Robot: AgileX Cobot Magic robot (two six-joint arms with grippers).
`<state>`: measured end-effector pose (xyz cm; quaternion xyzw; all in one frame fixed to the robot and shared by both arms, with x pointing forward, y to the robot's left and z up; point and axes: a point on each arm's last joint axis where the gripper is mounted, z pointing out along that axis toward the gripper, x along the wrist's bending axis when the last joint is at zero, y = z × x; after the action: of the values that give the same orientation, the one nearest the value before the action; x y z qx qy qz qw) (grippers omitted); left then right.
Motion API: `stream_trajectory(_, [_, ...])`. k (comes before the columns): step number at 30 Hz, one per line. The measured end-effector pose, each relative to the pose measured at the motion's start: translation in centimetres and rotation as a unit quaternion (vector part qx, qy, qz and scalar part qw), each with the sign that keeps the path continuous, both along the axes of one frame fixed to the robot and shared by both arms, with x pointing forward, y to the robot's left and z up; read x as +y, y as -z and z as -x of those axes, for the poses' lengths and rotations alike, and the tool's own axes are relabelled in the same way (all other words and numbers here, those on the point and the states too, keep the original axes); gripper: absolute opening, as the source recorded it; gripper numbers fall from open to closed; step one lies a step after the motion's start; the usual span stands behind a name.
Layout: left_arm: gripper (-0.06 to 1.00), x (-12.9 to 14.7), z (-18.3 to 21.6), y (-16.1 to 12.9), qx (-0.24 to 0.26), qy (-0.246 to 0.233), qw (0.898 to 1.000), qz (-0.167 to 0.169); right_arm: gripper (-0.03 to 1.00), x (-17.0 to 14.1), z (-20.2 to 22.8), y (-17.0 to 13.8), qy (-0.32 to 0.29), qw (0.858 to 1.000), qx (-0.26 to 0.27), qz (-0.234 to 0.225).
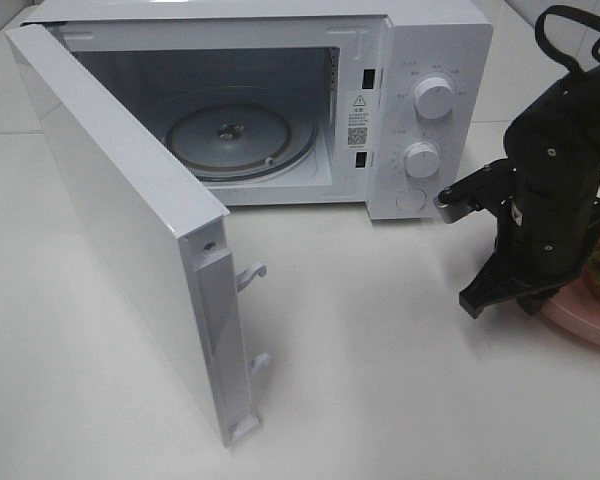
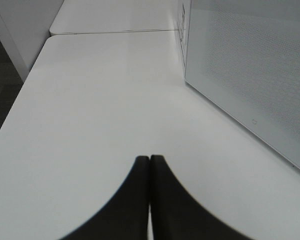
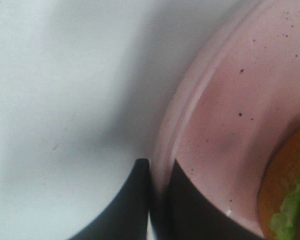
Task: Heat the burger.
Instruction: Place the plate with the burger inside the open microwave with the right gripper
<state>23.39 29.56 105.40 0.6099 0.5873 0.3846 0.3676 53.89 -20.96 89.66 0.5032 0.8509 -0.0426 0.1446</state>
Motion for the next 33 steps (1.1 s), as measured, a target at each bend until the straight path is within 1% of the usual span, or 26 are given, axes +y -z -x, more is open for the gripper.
stream_trajectory(4, [0.00, 0.0, 0.0, 0.0, 0.000, 0.000, 1.000, 0.000, 0.04, 0.8, 0.9, -0.2, -0.019, 1.000, -0.001, 0.002])
stream_trajectory(6, [0.00, 0.0, 0.0, 0.0, 0.000, 0.000, 1.000, 0.000, 0.04, 1.6, 1.9, -0.5, -0.043, 0.999, -0.006, 0.009])
stream_trajectory(7, [0.00, 0.0, 0.0, 0.0, 0.000, 0.000, 1.000, 0.000, 0.04, 1.6, 1.9, -0.5, -0.043, 0.999, -0.006, 0.009])
stream_trajectory(9, [0.00, 0.0, 0.0, 0.0, 0.000, 0.000, 1.000, 0.000, 0.04, 2.6, 3.2, -1.2, -0.068, 0.997, -0.017, 0.005])
stream_trajectory(12, [0.00, 0.0, 0.0, 0.0, 0.000, 0.000, 1.000, 0.000, 0.04, 2.9, 3.6, -1.3, -0.075, 0.997, -0.018, 0.005])
stream_trajectory(14, [0.00, 0.0, 0.0, 0.0, 0.000, 0.000, 1.000, 0.000, 0.04, 3.5, 5.3, -1.8, -0.102, 0.995, -0.020, 0.005])
stream_trajectory(17, [0.00, 0.0, 0.0, 0.0, 0.000, 0.000, 1.000, 0.000, 0.04, 3.6, 5.8, -1.9, -0.110, 0.994, -0.020, 0.006])
stream_trajectory(19, [0.00, 0.0, 0.0, 0.0, 0.000, 0.000, 1.000, 0.000, 0.04, 4.1, 7.1, -2.4, -0.142, 0.989, -0.025, 0.012])
stream_trajectory(20, [0.00, 0.0, 0.0, 0.0, 0.000, 0.000, 1.000, 0.000, 0.04, 4.1, 7.1, -2.4, -0.142, 0.989, -0.025, 0.012])
stream_trajectory(21, [0.00, 0.0, 0.0, 0.0, 0.000, 0.000, 1.000, 0.000, 0.04, 4.2, 7.5, -2.5, -0.153, 0.988, -0.026, 0.014])
stream_trajectory(22, [0.00, 0.0, 0.0, 0.0, 0.000, 0.000, 1.000, 0.000, 0.04, 4.4, 8.2, -2.7, -0.177, 0.984, -0.026, 0.017])
stream_trajectory(25, [0.00, 0.0, 0.0, 0.0, 0.000, 0.000, 1.000, 0.000, 0.04, 4.5, 8.5, -2.8, -0.190, 0.981, -0.027, 0.017])
stream_trajectory(27, [0.00, 0.0, 0.0, 0.0, 0.000, 0.000, 1.000, 0.000, 0.04, 4.9, 9.7, -3.1, -0.252, 0.967, -0.032, 0.013])
stream_trajectory(28, [0.00, 0.0, 0.0, 0.0, 0.000, 0.000, 1.000, 0.000, 0.04, 4.9, 9.7, -3.1, -0.252, 0.967, -0.032, 0.013])
stream_trajectory(29, [0.00, 0.0, 0.0, 0.0, 0.000, 0.000, 1.000, 0.000, 0.04, 4.8, 10.0, -3.1, -0.265, 0.963, -0.034, 0.012])
stream_trajectory(30, [0.00, 0.0, 0.0, 0.0, 0.000, 0.000, 1.000, 0.000, 0.04, 4.6, 10.5, -3.4, -0.290, 0.956, -0.039, 0.010])
stream_trajectory(33, [0.00, 0.0, 0.0, 0.0, 0.000, 0.000, 1.000, 0.000, 0.04, 4.5, 10.7, -3.5, -0.300, 0.953, -0.041, 0.010])
